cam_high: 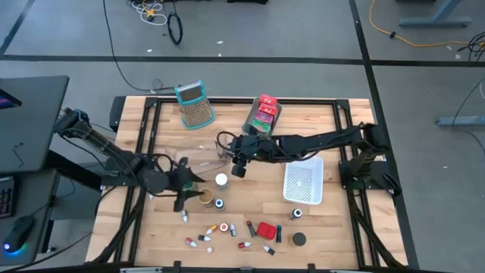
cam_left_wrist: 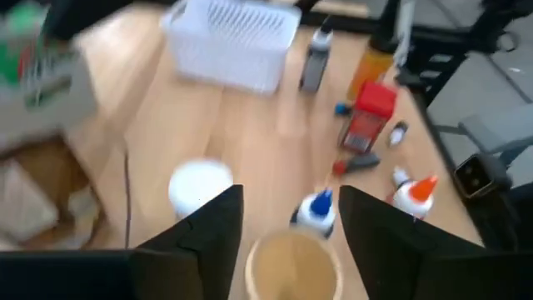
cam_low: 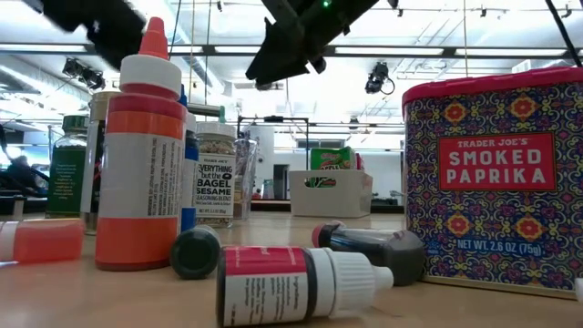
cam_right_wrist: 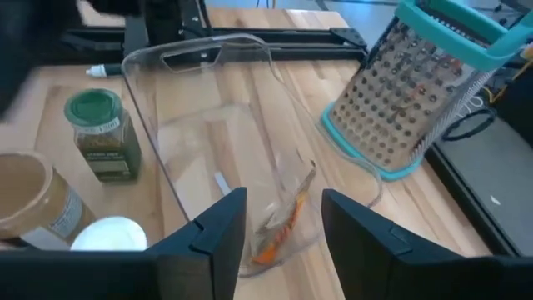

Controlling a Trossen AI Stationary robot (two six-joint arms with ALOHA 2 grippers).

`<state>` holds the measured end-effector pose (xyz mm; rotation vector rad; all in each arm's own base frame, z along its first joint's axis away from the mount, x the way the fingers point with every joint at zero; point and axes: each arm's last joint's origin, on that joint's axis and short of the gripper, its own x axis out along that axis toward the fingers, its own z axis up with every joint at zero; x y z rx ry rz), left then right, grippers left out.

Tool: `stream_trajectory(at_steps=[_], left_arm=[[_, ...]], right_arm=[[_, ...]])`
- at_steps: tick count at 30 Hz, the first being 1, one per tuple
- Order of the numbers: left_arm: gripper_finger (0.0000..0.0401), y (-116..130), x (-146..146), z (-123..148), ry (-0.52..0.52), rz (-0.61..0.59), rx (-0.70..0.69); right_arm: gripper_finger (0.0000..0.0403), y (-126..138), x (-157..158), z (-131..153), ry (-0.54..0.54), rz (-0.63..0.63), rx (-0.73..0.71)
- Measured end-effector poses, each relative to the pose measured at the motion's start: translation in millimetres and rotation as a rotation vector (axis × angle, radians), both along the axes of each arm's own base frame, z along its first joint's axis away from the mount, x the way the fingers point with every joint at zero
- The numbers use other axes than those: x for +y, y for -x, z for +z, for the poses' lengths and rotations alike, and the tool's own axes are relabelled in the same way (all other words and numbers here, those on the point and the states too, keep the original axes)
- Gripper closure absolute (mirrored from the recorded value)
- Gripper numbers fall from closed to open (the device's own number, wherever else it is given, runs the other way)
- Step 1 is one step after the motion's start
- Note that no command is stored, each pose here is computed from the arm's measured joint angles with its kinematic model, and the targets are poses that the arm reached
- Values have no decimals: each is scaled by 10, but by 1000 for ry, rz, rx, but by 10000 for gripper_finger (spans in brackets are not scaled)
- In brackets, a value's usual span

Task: Pick & Place Kitchen Items
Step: Put the green seasoning bottle into the transparent bin

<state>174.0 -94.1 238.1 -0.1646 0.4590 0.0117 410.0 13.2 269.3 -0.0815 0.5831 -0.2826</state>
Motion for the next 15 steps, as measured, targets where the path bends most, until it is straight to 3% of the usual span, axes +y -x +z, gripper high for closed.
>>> stream_trajectory(at_steps=[8, 15], left_arm=[[154, 142, 82, -210, -10, 91, 239], [147, 199, 113, -303, 1, 127, 311]], right_arm=[[238, -5, 37, -190, -64, 141, -73], [238, 12, 38, -270, -70, 158, -88]])
